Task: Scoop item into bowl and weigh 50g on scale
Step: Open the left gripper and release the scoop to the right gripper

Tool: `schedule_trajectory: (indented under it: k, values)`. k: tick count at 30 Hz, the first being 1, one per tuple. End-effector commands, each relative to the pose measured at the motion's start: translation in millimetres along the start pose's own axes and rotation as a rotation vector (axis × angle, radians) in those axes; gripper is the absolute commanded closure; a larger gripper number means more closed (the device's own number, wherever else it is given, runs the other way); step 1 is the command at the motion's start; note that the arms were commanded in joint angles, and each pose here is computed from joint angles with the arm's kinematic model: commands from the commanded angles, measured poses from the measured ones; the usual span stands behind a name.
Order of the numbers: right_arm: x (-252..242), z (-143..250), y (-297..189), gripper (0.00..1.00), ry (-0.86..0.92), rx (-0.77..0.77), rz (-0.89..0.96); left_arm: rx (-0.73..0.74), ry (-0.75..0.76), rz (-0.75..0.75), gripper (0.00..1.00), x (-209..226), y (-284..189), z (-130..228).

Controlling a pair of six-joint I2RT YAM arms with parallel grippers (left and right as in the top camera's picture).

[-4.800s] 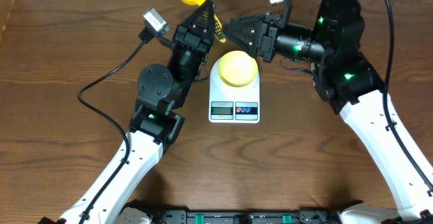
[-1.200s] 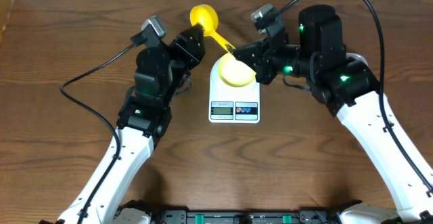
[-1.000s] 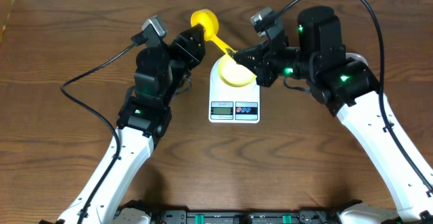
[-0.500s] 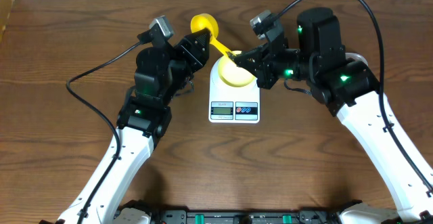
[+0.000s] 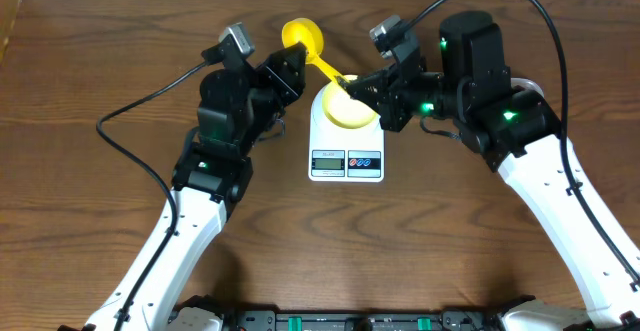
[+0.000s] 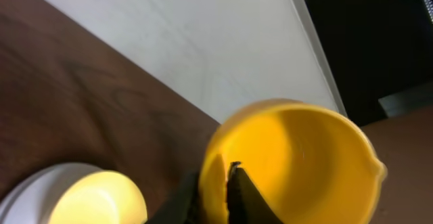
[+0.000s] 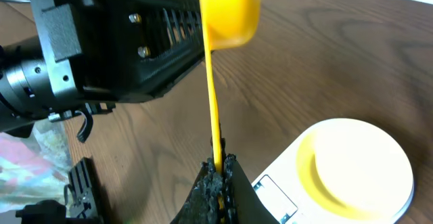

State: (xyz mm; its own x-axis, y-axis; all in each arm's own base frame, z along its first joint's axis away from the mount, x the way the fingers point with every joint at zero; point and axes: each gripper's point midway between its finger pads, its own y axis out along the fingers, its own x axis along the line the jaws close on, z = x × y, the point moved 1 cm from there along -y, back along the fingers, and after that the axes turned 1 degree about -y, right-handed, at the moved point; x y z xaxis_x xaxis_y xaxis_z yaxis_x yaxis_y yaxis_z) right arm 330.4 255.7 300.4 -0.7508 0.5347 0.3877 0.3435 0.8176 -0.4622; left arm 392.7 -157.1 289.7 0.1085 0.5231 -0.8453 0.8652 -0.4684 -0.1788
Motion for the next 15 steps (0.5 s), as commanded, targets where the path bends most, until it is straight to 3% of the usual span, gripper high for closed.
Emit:
schedule_trajectory:
  k: [1, 6, 8, 13, 15]
  values:
    - [6.9, -6.4, -3.4, 0.99, -0.026, -0.016, -0.018, -0.007, 0.021, 0.041, 0.90, -12.5, -0.4, -4.8]
    - [7.3, -6.8, -4.0, 0.99, -0.012, -0.018, -0.018, -0.032, 0.029, 0.079, 0.93, -21.7, -1.1, -10.6]
    - [8.1, -8.3, -5.2, 0.94, 0.015, -0.024, -0.019, -0.032, 0.030, 0.079, 0.93, -21.5, -1.1, -10.6]
    - [10.3, -16.8, -8.0, 0.61, 0.078, -0.057, -0.023, -0.032, 0.028, 0.079, 0.93, -21.7, -1.1, -10.6]
    - [11.5, -21.9, -10.8, 0.54, 0.079, -0.078, -0.024, -0.034, -0.011, 0.078, 0.93, -21.4, -1.1, -11.2]
